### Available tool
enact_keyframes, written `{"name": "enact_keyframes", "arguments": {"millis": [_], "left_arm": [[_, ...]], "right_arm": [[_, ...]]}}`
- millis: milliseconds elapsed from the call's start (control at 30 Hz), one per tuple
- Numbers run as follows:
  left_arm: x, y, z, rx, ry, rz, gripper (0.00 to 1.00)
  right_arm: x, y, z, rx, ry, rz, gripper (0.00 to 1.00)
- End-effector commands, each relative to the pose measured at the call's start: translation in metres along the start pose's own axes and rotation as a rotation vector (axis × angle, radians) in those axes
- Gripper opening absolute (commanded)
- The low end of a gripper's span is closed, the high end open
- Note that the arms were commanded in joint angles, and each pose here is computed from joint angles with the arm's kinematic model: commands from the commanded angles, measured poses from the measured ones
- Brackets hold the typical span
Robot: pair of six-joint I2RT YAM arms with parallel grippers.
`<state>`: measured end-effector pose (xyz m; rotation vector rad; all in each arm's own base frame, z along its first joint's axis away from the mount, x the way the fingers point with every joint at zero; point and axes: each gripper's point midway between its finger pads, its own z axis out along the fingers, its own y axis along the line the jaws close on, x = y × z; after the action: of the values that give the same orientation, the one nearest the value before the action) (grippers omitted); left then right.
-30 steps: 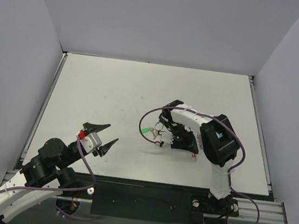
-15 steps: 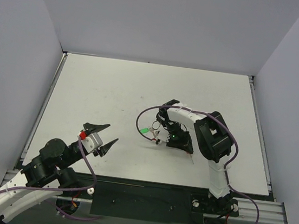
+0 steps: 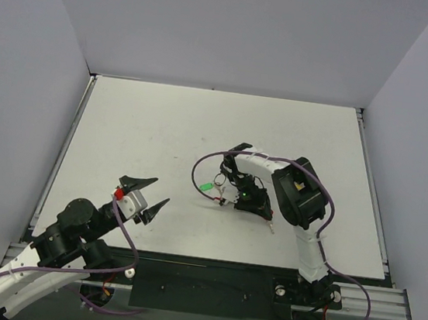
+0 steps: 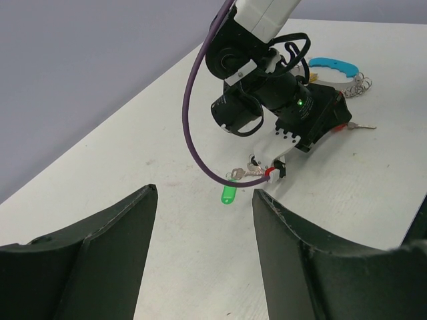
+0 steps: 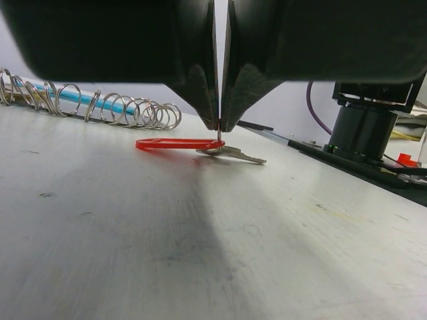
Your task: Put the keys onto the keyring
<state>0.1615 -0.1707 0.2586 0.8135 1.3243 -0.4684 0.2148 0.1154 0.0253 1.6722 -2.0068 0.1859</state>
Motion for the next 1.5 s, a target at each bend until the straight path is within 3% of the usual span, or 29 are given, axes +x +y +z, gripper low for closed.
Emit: {"name": "enact_keyframes", "arguments": {"millis": [0,200,600,1467], "left_arm": [[-0.011,0.004,0.0,-0.02,-0.047,0.001,0.69],[-0.011,0.004,0.001,-0.02,-0.047,0.002,0.69],[-0.01,0.003,0.002,-0.016,-0.045,0.0,0.69],[-0.012,0.003,0.001,-0.011,-0.057,-0.002,0.69]], "right_arm": [[0.025,0.014,-0.02,-0.013,-0.011,-0.009,0.0],[0.059,0.029,-0.023,-0.016,-0.035,0.016,0.0],[0.116,0.055,-0.003,-0.025,0.06,0.03,0.0],[0.028,0.015,-0.015,-0.097,-0.006,0.034,0.0]]}}
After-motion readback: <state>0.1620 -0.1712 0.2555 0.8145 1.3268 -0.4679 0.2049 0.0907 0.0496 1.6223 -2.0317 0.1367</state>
